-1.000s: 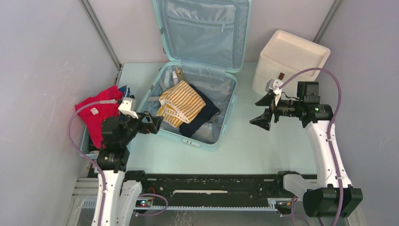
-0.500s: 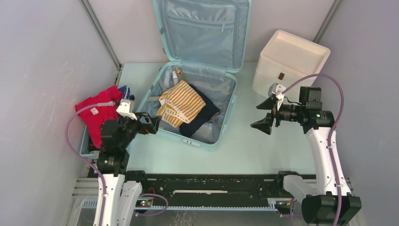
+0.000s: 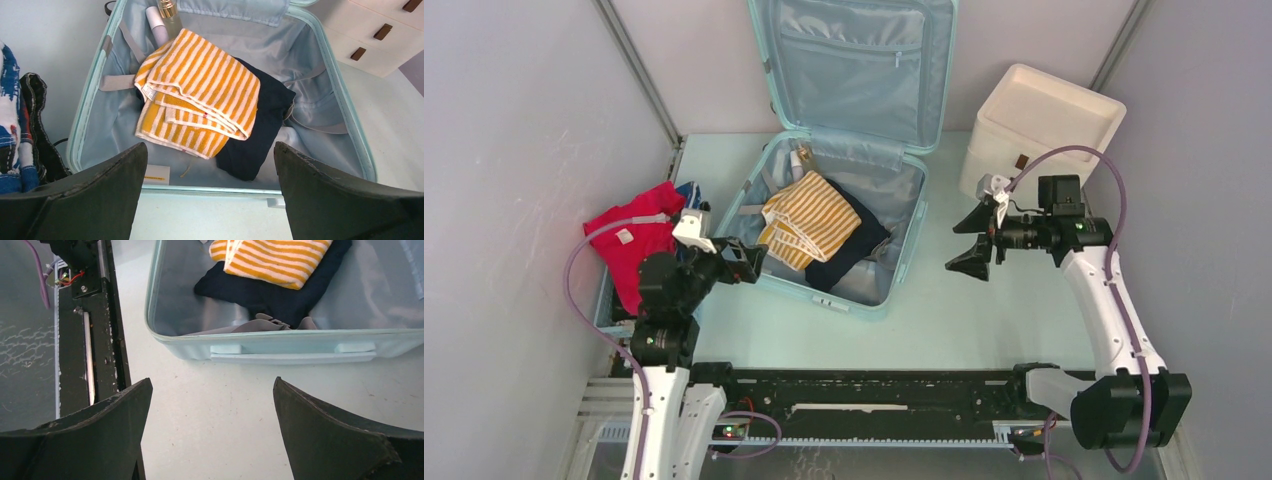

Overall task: Open, take out, and arrange the luggage
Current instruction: Pick up the clothes from the luggage.

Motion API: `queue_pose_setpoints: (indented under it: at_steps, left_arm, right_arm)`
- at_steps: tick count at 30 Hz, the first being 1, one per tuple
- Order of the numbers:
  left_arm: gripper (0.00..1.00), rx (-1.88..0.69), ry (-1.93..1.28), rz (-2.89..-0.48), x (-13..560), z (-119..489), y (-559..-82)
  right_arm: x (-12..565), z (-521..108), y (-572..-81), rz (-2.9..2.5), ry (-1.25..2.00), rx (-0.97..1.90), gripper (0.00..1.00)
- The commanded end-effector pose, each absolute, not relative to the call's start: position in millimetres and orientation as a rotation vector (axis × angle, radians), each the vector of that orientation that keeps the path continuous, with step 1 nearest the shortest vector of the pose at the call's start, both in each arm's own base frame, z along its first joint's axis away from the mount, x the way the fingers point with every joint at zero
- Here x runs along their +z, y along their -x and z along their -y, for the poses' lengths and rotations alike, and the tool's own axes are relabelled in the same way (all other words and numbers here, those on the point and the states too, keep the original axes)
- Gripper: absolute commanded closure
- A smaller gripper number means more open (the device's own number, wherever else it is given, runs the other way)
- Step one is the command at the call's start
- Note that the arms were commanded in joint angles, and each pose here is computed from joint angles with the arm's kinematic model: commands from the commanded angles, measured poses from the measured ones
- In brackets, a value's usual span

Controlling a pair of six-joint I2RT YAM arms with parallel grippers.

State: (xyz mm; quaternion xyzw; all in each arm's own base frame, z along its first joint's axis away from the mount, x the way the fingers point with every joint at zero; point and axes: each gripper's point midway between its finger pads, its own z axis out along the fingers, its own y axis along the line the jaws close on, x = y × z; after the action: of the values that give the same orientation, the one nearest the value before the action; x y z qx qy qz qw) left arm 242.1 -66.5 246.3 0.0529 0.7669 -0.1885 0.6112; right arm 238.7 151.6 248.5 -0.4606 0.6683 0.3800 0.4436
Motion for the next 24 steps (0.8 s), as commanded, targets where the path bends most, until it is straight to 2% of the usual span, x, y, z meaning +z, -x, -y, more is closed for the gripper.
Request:
queue_pose_setpoints:
  at_steps: [1,24]
  left_arm:
    - [0.00,-0.453,-0.173,-1.743,251.8,73.0,-245.0]
    - [0.00,-0.399,-0.172,-1.720,254.1,66.5,-243.3]
  right_arm:
    - [245.1,-156.7,-238.5,-1.634,1.185,0.949,0.00]
    - [246.2,-174.8,-221.4,-1.547,1.292,0.966,0.00]
